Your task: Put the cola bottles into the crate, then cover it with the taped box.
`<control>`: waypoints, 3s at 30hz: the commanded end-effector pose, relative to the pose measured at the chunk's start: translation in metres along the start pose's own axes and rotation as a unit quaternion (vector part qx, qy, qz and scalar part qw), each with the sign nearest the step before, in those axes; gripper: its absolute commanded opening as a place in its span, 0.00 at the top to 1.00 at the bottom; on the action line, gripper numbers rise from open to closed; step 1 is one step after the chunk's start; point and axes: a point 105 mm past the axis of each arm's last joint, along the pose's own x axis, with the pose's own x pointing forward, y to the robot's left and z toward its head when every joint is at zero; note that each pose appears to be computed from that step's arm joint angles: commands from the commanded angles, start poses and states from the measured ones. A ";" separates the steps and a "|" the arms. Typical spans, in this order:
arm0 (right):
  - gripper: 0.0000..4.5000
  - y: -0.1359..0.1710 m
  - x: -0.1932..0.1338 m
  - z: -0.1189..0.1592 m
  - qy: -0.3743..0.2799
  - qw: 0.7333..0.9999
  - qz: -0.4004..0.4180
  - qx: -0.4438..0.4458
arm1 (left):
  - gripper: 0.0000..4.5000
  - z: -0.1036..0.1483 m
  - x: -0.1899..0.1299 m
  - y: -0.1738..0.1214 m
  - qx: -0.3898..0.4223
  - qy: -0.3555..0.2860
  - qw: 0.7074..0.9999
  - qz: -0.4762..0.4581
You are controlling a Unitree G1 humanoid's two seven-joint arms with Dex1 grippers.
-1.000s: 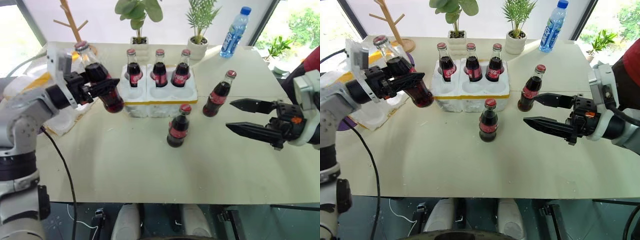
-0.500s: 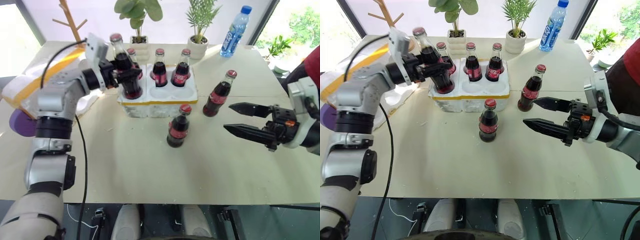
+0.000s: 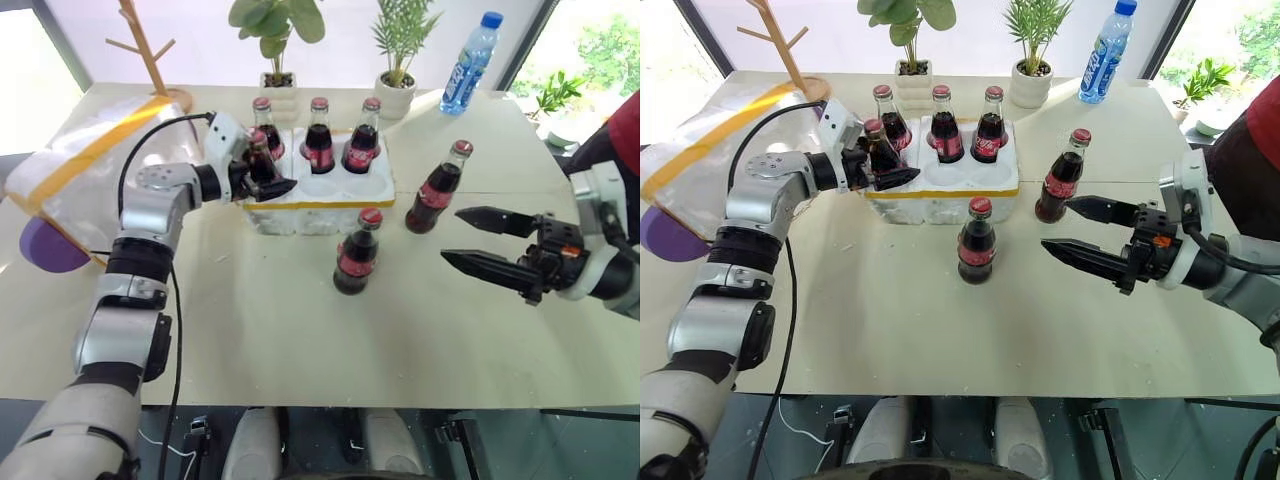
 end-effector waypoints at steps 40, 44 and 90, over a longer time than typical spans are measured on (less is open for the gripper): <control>0.38 -0.017 0.125 -0.067 -0.022 0.999 0.021 0.036 | 0.00 0.051 -0.106 -0.091 0.003 0.026 0.979 -0.201; 0.37 0.008 0.107 -0.024 -0.088 0.988 0.112 0.062 | 0.00 0.052 -0.107 -0.087 -0.003 0.015 0.983 -0.184; 0.01 -0.032 0.138 0.013 -0.085 0.996 -0.038 -0.003 | 0.00 0.048 -0.115 -0.067 -0.018 -0.049 0.999 -0.012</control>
